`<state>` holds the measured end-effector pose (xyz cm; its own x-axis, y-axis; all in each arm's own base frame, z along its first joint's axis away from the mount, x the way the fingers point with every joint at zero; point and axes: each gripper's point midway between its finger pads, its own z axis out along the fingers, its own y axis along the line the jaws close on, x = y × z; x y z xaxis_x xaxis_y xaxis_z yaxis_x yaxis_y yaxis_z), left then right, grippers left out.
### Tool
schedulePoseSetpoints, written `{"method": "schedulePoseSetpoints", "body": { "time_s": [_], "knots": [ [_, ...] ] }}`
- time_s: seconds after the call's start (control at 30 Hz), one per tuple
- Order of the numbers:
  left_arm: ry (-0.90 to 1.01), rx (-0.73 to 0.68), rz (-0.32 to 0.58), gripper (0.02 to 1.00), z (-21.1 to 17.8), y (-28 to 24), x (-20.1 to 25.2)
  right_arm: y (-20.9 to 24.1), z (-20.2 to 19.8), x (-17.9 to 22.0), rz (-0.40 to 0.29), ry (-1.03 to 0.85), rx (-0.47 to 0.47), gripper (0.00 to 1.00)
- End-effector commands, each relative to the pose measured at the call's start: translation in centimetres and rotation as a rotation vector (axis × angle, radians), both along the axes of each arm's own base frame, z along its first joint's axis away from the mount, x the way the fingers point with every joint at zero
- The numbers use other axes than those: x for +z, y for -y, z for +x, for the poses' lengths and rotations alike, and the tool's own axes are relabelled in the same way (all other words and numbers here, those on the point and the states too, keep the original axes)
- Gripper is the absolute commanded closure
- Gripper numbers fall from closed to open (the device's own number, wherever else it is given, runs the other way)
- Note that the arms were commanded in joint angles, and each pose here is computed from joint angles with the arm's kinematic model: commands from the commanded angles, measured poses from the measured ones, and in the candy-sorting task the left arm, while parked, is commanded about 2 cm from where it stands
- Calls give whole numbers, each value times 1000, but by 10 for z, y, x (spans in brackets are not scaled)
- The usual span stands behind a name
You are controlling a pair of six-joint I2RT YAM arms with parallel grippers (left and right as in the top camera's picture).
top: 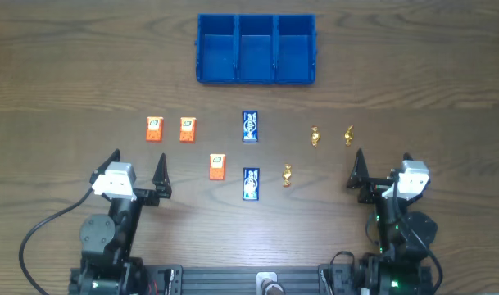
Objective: Sort Candies Into Trays
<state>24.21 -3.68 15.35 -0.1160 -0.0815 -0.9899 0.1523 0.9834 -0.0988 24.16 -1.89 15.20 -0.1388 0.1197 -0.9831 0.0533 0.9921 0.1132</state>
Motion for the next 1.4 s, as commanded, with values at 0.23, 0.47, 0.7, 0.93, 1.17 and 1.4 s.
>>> {"method": "schedulePoseSetpoints", "body": {
  "time_s": [0.23, 0.47, 0.7, 0.93, 1.17, 1.4],
  "knots": [
    [-49, -1, 19, 20, -1, 0, -16, 0, 0, -2, -3, -6, -2, 3],
    [-53, -1, 4, 20, -1, 0, -17, 0, 0, -2, -3, -6, -2, 3],
    [-54, -1, 4, 20, -1, 0, -17, 0, 0, -2, -3, -6, -3, 3],
    [-54, -1, 4, 20, -1, 0, -17, 0, 0, -2, -3, -6, -2, 3],
    [-55, 5, -11, 23, -1, -1, -16, 0, 0, -2, -3, -6, -2, 3],
    [-73, -44, -36, 18, -11, 7, 43, 0, 0, -2, -3, -6, -2, 3]
  ]
}}
